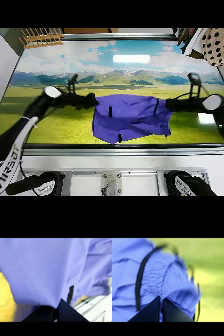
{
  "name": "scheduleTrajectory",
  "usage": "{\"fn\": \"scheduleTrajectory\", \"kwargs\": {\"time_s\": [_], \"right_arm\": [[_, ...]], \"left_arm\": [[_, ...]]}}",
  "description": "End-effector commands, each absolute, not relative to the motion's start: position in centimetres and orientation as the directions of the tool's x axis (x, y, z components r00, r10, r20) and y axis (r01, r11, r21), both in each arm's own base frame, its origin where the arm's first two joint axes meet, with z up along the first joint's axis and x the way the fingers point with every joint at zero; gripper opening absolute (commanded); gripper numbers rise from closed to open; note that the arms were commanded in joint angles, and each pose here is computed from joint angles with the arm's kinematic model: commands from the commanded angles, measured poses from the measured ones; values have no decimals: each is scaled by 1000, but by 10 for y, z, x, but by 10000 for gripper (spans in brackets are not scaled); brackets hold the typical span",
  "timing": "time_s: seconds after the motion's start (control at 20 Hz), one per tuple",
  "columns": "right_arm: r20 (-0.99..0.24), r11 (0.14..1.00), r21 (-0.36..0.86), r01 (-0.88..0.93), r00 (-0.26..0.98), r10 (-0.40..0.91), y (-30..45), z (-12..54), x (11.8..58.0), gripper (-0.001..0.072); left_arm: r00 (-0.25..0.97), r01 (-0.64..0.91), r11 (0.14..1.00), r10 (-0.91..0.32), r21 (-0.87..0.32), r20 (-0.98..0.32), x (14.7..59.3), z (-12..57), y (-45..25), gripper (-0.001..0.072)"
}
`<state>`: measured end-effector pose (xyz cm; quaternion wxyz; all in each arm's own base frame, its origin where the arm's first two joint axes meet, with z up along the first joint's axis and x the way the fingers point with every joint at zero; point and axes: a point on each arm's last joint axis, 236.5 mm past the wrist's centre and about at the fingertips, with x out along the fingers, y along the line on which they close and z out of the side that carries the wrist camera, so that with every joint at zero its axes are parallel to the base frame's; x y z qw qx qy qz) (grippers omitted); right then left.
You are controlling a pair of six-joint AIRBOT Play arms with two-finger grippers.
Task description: Fold the clothes and pants, and hang the long-sleeved shirts on hangers.
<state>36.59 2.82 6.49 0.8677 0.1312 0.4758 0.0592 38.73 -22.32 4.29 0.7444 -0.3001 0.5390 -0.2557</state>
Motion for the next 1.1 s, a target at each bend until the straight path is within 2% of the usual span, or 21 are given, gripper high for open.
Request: {"fn": "scheduleTrajectory", "kwargs": {"time_s": [0.0,0.1,0.2,0.3,0.4,0.6,0.75,0.85,0.95,1.05], "right_arm": [[-663,971,228,-77,718,213,30,195,358,20],[-542,972,206,-115,813,211,34,267,338,20],[-437,968,222,-118,875,207,38,313,311,20],[-388,963,240,-118,898,207,41,332,284,20],[-402,961,251,-119,890,215,45,331,263,20],[-580,954,290,-81,778,243,53,290,228,20],[-721,947,321,-22,642,260,54,242,223,20],[-792,937,347,37,546,272,53,200,240,21],[-838,927,362,97,470,278,49,151,274,20],[-836,920,370,131,478,269,41,118,326,20]], "left_arm": [[476,258,660,-723,-706,-501,399,186,-194,6],[580,392,658,-720,-643,-382,375,276,-182,6],[637,488,656,-719,-576,-279,338,338,-178,6],[658,545,652,-722,-527,-213,301,370,-178,6],[648,556,641,-733,-529,-207,272,373,-179,6],[573,422,623,-747,-659,-339,233,307,-181,6],[514,187,706,-663,-683,-545,221,216,-162,6],[487,65,742,-608,-668,-628,229,161,-149,6],[442,-40,734,-595,-678,-671,246,113,-148,6],[451,-112,736,-561,-668,-694,283,74,-141,6]]}}
